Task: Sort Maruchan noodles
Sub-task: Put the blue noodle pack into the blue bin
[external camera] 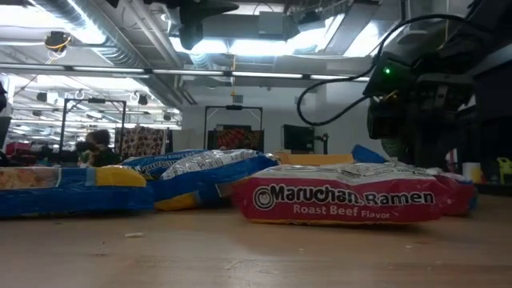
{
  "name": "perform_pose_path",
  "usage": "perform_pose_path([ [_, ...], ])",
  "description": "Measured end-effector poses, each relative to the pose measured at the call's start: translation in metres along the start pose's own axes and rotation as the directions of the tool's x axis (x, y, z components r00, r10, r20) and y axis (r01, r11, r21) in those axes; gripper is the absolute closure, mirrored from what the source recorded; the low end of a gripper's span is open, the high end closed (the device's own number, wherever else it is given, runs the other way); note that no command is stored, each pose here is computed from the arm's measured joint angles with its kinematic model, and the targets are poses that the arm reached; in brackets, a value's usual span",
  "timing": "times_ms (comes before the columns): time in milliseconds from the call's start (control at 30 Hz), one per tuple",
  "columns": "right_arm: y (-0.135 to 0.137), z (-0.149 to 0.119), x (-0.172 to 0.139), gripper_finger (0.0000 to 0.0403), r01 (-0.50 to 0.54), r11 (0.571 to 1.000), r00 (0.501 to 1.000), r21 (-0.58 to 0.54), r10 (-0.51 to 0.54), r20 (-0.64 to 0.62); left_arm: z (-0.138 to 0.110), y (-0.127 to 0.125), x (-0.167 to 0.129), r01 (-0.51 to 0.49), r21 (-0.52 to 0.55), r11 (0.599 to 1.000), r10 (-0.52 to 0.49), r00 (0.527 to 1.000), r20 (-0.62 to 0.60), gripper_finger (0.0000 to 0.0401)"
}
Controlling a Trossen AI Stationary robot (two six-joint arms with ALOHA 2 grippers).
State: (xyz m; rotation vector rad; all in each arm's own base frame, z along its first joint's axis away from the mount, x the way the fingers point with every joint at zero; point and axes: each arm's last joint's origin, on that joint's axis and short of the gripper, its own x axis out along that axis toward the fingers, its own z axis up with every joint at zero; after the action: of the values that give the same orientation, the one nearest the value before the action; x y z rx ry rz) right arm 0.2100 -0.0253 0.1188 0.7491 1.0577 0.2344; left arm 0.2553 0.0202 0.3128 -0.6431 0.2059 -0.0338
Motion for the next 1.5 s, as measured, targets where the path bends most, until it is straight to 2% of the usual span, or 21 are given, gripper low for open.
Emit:
perform_pose_path([
  [200, 0.014, 0.018, -0.011, 0.0317, 0.025, 1.0, 1.0, -0.001, -0.025, 0.013, 0.0, -0.001, 0.0, 0.009, 0.001, 1.0, -0.009, 1.0, 0.002, 0.0277],
  [367, 0.033, 0.028, -0.029, 0.0317, 0.024, 0.999, 0.999, 0.026, -0.023, -0.028, 0.0, -0.002, 0.0, 0.044, 0.002, 0.999, -0.043, 0.999, -0.016, 0.0277],
  [467, 0.048, 0.032, -0.045, 0.0317, -0.007, 1.0, 0.999, 0.024, 0.007, -0.033, 0.0, -0.002, 0.0, 0.062, 0.002, 0.998, -0.062, 0.998, -0.028, 0.0277],
  [600, 0.076, 0.029, -0.068, 0.0316, -0.051, 0.995, 0.996, 0.089, 0.057, -0.064, -0.001, -0.003, 0.0, 0.086, 0.002, 0.996, -0.086, 0.995, -0.045, 0.0277],
  [767, 0.124, 0.004, -0.086, 0.0316, -0.072, 0.993, 0.992, 0.092, 0.081, -0.099, -0.001, -0.004, 0.0, 0.103, 0.011, 0.995, -0.102, 0.993, -0.056, 0.0277],
  [1000, 0.177, -0.054, -0.091, 0.0316, -0.011, 0.974, 0.995, 0.227, 0.034, -0.097, -0.001, -0.004, 0.0, 0.105, 0.026, 0.994, -0.103, 0.993, -0.053, 0.0277],
  [1233, 0.206, -0.105, -0.067, 0.0316, 0.109, 0.963, 0.985, 0.246, -0.072, -0.155, 0.0, -0.004, 0.0, 0.101, 0.027, 0.994, -0.1, 0.994, -0.05, 0.0277],
  [1367, 0.214, -0.128, -0.046, 0.0316, 0.186, 0.955, 0.959, 0.229, -0.126, -0.252, 0.0, -0.004, 0.0, 0.101, 0.027, 0.994, -0.1, 0.994, -0.05, 0.0277],
  [1500, 0.222, -0.141, -0.024, 0.0315, 0.205, 0.961, 0.937, 0.185, -0.137, -0.322, 0.0, -0.003, 0.0, 0.093, 0.027, 0.995, -0.092, 0.995, -0.044, 0.0277],
])
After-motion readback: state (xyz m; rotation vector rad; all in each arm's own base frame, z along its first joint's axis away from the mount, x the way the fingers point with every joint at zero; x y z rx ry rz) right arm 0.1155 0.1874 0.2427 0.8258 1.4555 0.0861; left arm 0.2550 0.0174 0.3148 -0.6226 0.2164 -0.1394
